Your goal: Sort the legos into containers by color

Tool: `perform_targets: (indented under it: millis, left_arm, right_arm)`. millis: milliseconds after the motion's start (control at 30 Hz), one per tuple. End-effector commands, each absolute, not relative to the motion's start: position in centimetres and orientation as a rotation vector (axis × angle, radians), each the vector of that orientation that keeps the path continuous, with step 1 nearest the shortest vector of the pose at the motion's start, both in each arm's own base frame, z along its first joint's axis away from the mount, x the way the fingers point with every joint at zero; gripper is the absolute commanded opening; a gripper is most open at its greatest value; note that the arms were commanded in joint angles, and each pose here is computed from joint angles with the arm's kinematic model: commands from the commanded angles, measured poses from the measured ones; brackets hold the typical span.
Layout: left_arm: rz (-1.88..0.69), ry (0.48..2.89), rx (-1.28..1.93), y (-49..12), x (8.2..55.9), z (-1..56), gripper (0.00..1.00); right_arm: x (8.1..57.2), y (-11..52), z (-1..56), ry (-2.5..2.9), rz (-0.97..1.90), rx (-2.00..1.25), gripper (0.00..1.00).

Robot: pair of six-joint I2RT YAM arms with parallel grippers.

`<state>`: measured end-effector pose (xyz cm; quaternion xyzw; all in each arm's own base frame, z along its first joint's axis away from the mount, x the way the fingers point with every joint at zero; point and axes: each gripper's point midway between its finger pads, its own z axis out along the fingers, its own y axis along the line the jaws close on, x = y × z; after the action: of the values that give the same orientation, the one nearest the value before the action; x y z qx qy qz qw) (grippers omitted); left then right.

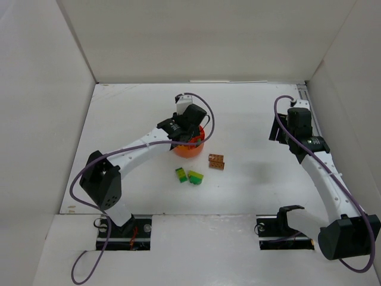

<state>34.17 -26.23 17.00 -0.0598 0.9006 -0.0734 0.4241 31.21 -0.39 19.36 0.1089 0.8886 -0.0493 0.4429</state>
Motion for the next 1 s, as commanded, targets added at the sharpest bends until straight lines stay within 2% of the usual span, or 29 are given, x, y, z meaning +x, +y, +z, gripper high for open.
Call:
perform_targets:
  millis: [0, 67, 167, 400, 533, 700, 733, 800, 967]
  left_arm:
    - [-0.182, 2.193, -0.181, -24.7, 35.2, 18.9, 0.32]
    - [-0.181, 2.199, -0.176, -24.5, 35.3, 18.6, 0.34]
    - [-0.159, 2.200, -0.189, -23.8, 35.5, 18.3, 0.42]
    - [-0.183, 2.223, -0.158, -24.4, 35.7, 17.4, 0.42]
    - [-0.174, 2.232, -0.155, -24.2, 35.6, 17.2, 0.46]
    - [-0.194, 2.217, -0.171, -23.6, 34.9, 17.9, 0.70]
    - [-0.224, 2.202, -0.173, -23.6, 34.6, 18.9, 0.88]
    - [-0.247, 2.194, -0.172, -23.5, 34.2, 19.0, 1.00]
    - [-0.327, 2.146, -0.178, -22.7, 32.7, 21.0, 1.00]
  right_arm:
    - [31.2, -1.3, 20.8, 2.155, -0.163, 0.288, 0.73]
    - [31.2, -1.5, 20.8, 2.153, -0.173, 0.293, 0.73]
    - [31.5, -1.5, 20.6, 2.167, -0.183, 0.280, 0.73]
    - [31.4, -1.5, 20.4, 2.185, -0.188, 0.279, 0.73]
    - [31.4, -1.5, 20.4, 2.185, -0.188, 0.279, 0.73]
    - [31.6, -0.9, 20.5, 2.183, -0.157, 0.205, 0.73]
    - [31.6, -0.2, 20.4, 2.191, -0.120, 0.170, 0.73]
    - [32.0, 0.7, 20.0, 2.186, -0.071, 0.100, 0.73]
    - [32.4, 2.4, 20.0, 2.164, 0.015, 0.039, 0.73]
